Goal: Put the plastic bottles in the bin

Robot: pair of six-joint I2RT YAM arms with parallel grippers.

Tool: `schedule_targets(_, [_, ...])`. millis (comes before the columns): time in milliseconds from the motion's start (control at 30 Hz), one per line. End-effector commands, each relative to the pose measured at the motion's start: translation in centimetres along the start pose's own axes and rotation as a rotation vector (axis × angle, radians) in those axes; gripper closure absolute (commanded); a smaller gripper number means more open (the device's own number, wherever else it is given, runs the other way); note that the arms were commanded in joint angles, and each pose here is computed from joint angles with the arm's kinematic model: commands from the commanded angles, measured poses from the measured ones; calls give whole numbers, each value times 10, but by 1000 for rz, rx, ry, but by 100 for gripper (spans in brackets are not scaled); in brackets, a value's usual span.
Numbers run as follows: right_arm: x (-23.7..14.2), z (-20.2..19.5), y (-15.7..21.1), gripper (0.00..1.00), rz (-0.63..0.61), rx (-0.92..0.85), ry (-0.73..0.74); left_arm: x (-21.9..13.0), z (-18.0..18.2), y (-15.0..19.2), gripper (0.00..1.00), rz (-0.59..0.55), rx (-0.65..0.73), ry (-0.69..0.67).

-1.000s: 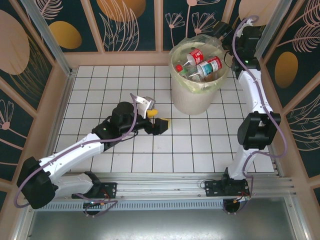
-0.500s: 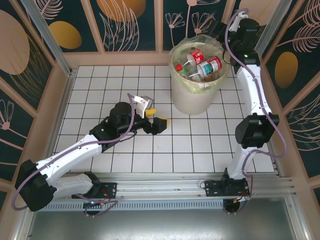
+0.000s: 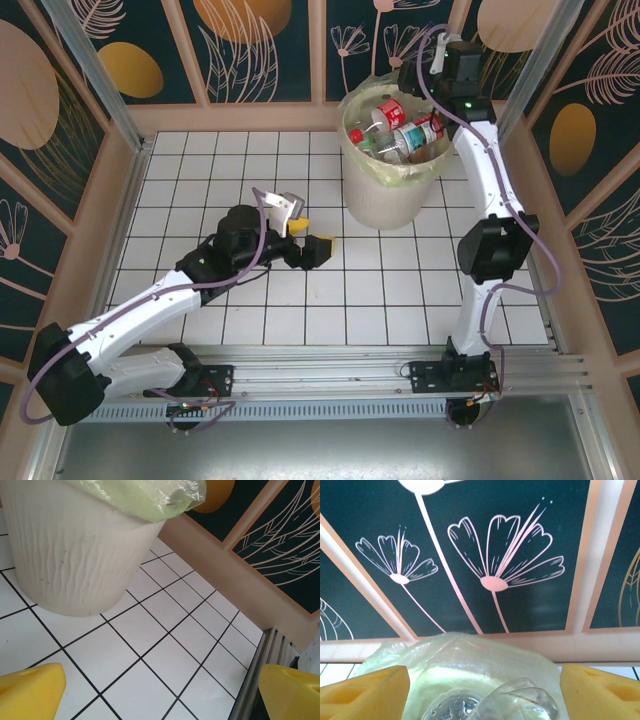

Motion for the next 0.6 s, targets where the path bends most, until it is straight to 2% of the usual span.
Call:
schedule_targets(0, [-1,5,11,21,30,-64,30,3,-5,-9,1,-8,12,12])
schedule_targets(233, [-5,10,22,21,36,-119,108,1,-4,-5,1,-9,9,9])
schedule_targets(567, [-39,16,-20,13,-84,-115,109,-7,-3,-10,1,-56,19,-15])
Point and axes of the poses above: each hand's point on the last joint's axis, 136 mm out from that joint toward the fingers, its own x axis out along the fingers, its own z axis along the line the jaws close on, y = z × x, the point moved 6 cm from there along -x, back along the fingers, and after that the axes turned 2 degrees about -x, right-handed, at the moved point
